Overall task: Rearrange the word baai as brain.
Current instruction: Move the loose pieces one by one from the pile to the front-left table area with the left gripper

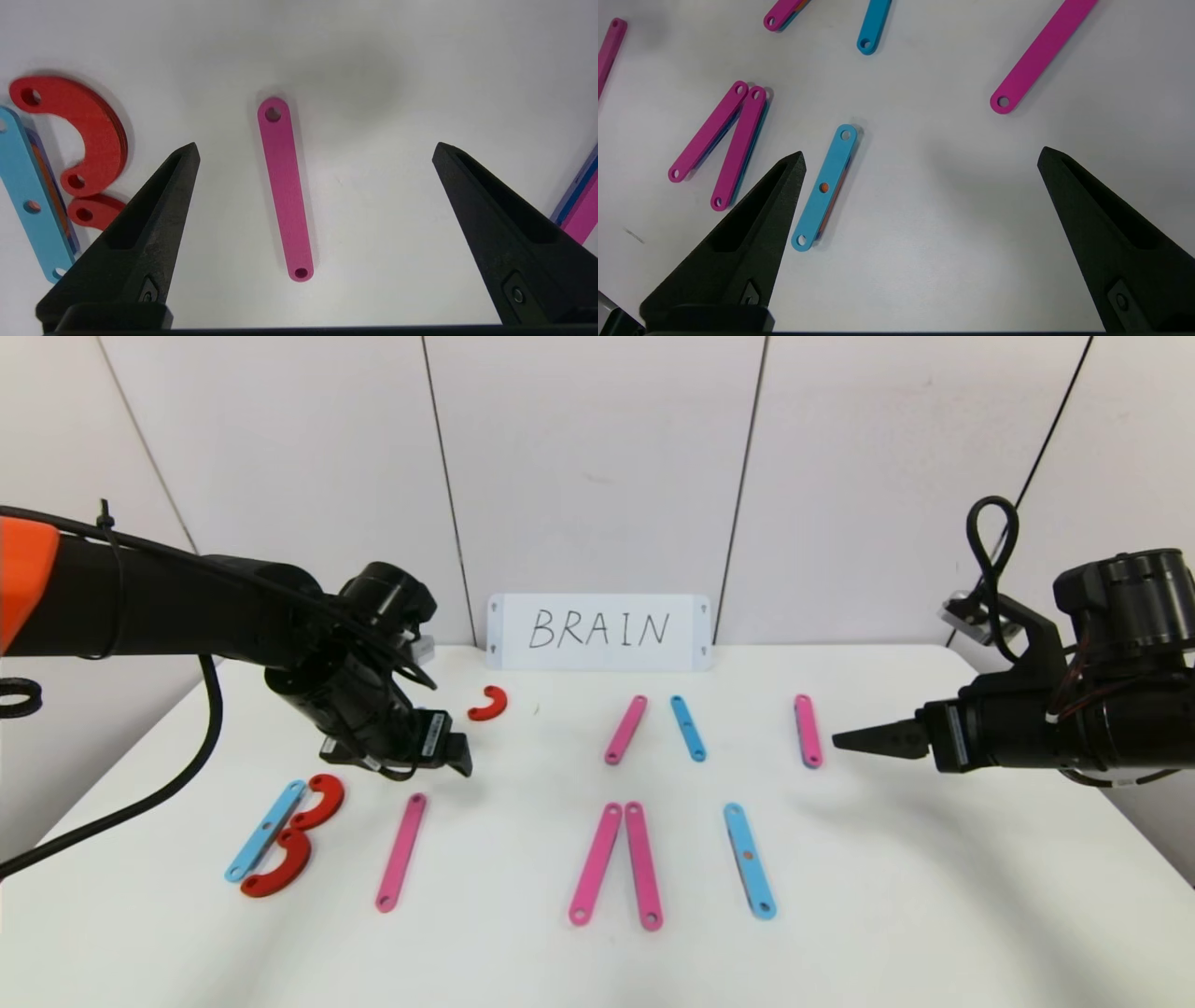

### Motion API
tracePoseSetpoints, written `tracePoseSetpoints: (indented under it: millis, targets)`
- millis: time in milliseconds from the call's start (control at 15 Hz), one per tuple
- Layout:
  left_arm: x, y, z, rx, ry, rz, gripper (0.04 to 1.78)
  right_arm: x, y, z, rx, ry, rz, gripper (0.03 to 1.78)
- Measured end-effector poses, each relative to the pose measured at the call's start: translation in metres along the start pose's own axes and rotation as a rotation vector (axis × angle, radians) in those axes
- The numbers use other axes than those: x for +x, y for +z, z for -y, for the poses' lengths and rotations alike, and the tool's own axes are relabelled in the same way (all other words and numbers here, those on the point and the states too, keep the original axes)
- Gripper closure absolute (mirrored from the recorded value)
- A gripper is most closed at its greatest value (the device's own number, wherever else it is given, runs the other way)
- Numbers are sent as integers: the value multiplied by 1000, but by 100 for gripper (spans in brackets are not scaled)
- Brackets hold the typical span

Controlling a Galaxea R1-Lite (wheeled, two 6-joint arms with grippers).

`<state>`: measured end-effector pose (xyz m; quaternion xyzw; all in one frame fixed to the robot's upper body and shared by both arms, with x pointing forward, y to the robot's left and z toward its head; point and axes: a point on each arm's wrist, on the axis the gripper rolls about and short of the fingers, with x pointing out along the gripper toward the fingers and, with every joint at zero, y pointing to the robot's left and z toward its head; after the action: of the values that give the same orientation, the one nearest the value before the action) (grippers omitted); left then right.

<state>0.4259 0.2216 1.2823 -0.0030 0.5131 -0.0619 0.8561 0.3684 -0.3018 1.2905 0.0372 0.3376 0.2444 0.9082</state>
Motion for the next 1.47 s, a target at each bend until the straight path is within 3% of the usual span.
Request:
tracePoseSetpoints:
  millis: [333, 733, 1067, 1467]
  targets:
    - [9, 41, 9, 26, -23, 109, 8, -2, 0, -1, -2, -1, 4, 7]
    - [53, 72, 19, 34, -44, 209, 8, -4, -1, -1, -3, -2, 6, 7]
    - [81, 84, 24, 53, -54, 321, 8, -4, -3, -2, -2, -1, 1, 7]
    - [111, 84, 24, 76, -3, 326, 8, -4, -3, -2, -4, 0, 1, 7]
